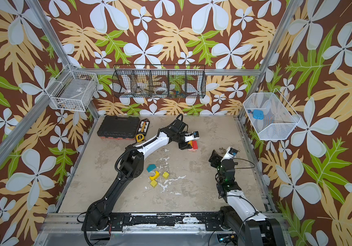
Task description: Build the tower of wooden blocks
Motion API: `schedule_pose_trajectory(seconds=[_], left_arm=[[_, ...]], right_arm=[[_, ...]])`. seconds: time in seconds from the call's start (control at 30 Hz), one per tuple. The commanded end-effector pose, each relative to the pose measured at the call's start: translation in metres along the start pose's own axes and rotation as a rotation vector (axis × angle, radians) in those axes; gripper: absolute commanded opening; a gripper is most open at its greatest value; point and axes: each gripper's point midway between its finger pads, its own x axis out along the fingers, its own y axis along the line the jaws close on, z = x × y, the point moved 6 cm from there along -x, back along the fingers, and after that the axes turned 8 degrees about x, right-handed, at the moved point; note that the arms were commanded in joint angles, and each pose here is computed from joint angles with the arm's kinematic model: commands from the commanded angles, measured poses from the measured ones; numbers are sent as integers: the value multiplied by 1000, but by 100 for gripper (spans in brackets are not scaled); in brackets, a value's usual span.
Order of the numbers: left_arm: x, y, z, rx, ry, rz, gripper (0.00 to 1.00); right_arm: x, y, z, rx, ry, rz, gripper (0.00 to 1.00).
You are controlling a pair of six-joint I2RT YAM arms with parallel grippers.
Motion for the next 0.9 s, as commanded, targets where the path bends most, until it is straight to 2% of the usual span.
schedule_pose_trajectory(seconds=[0.0, 0.27, 0.47, 0.87], left_arm=[[-2, -3, -2, -6, 27, -6, 25], [-7, -1, 2, -11, 23, 14, 35], [-10, -1, 3, -19, 31, 30, 48], [-12, -5, 10, 3, 19, 28, 54]], right_arm=[[0, 2, 3, 5, -20, 13, 78], [0, 2, 3, 4, -19, 15, 79], [0, 2, 3, 5, -20, 15, 79], [0, 3, 4, 5, -20, 16, 79]])
